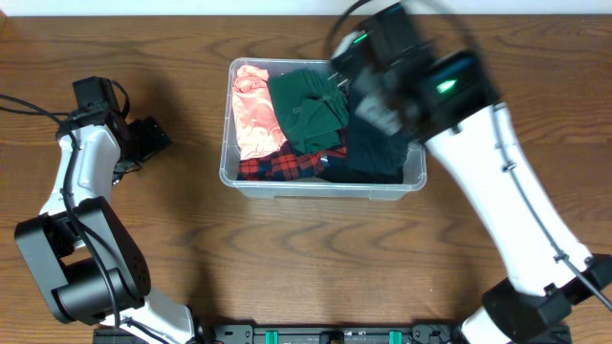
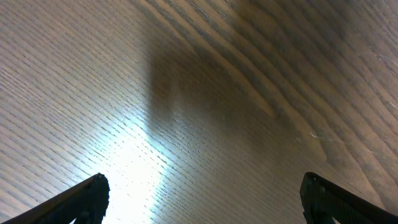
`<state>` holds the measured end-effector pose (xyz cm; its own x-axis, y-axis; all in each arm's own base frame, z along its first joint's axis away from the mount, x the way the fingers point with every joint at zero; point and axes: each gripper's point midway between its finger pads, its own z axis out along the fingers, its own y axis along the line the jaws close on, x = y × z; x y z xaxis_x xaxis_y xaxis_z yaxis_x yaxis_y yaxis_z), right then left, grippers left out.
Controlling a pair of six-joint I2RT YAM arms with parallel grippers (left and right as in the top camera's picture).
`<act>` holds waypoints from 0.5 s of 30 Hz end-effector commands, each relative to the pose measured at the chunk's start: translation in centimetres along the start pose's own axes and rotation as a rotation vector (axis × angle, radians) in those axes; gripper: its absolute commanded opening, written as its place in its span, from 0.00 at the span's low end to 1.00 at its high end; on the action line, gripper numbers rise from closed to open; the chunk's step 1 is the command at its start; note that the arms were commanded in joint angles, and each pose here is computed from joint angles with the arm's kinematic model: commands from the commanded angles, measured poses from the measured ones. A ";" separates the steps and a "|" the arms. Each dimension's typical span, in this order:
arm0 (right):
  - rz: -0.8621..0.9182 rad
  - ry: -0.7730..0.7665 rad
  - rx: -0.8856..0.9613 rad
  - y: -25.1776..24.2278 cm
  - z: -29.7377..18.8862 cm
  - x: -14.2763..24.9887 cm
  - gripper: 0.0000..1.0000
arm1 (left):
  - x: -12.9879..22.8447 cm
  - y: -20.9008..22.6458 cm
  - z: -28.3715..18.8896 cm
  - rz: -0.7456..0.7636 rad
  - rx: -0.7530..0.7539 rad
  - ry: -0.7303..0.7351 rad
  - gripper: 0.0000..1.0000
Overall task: Pack container
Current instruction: 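Lift the black garment and carry it into the bin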
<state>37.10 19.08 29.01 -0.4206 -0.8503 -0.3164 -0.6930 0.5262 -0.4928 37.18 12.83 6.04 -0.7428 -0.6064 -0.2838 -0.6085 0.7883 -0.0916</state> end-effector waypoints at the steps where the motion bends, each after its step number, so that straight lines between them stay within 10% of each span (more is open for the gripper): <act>1: -0.087 -0.043 0.057 2.0 -1.9 -2.3 0.01 | 0.3 0.2 0.3 -0.011 -0.007 0.011 0.98; 15: -0.292 -0.105 -0.012 9.8 -0.7 -7.1 0.01 | 0.3 0.2 0.3 -0.011 -0.007 0.011 0.98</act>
<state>32.34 29.54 28.28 -0.1601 -0.9397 -0.3022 -0.7828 0.3073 -0.5410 37.18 12.82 6.04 -0.7429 -0.6064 -0.2836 -0.6084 0.7883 -0.0919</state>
